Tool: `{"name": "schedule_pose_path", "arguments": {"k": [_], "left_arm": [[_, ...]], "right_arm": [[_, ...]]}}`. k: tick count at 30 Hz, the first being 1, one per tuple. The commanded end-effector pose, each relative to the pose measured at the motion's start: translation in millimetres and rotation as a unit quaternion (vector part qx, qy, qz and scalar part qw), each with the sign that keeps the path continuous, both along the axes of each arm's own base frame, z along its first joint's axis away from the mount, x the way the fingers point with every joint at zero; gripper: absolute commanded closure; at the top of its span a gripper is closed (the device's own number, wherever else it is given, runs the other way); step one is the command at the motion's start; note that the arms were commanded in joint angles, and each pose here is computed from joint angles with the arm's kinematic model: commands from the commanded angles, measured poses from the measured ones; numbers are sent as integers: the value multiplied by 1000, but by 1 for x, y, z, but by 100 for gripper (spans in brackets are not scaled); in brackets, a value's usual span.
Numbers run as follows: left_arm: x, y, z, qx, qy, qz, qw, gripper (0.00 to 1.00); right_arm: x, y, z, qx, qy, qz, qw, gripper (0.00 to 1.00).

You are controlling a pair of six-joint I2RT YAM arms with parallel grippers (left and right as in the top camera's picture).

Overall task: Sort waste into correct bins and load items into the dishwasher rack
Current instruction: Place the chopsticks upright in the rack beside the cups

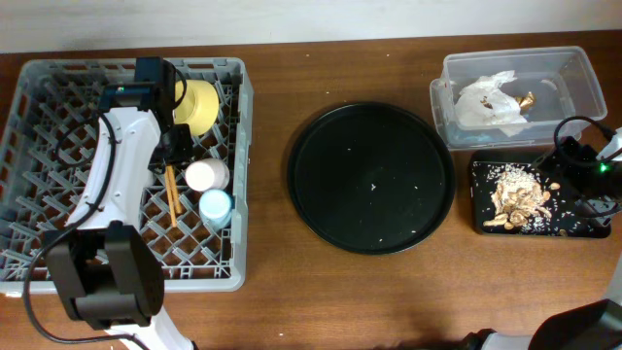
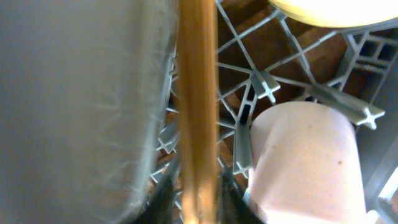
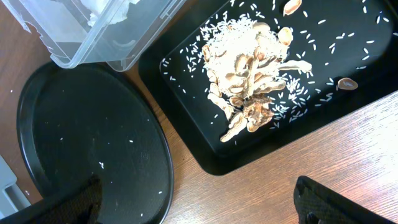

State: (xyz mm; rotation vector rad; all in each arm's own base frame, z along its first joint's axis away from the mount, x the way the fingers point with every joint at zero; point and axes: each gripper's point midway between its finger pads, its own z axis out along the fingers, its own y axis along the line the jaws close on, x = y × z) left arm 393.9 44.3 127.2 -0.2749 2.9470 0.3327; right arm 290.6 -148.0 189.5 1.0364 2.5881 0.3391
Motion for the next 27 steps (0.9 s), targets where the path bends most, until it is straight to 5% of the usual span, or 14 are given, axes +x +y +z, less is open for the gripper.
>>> {"name": "schedule_pose_path", "arguments": {"k": [1,3,8,15,17,18,24,27], "left_arm": [[-1,2,0,9,2,-7,1000,58],[-1,2,0,11,5,-19,1000,49],[0,-4,9,-8,1,-22,1000,49],[6,-57,113,-23,-69,-85,994,48],[10,-71,130,-25,-98,-103,990,29],[12,-78,132,-26,-106,-110,988,1],[16,-86,132,-33,-113,-118,986,1],[16,-86,132,-33,-113,-118,986,1]], "right_arm": [[0,-2,-3,-4,4,3,1000,1],[-1,-2,-3,-4,4,3,1000,1],[-1,-1,-3,-3,5,3,1000,1],[-7,6,11,-8,-10,6,1000,2],[-8,18,32,-27,-47,44,998,2],[-12,30,51,-52,-75,70,993,1],[-51,88,120,-120,-185,139,965,2],[-76,131,132,-133,-226,259,930,2]]}}
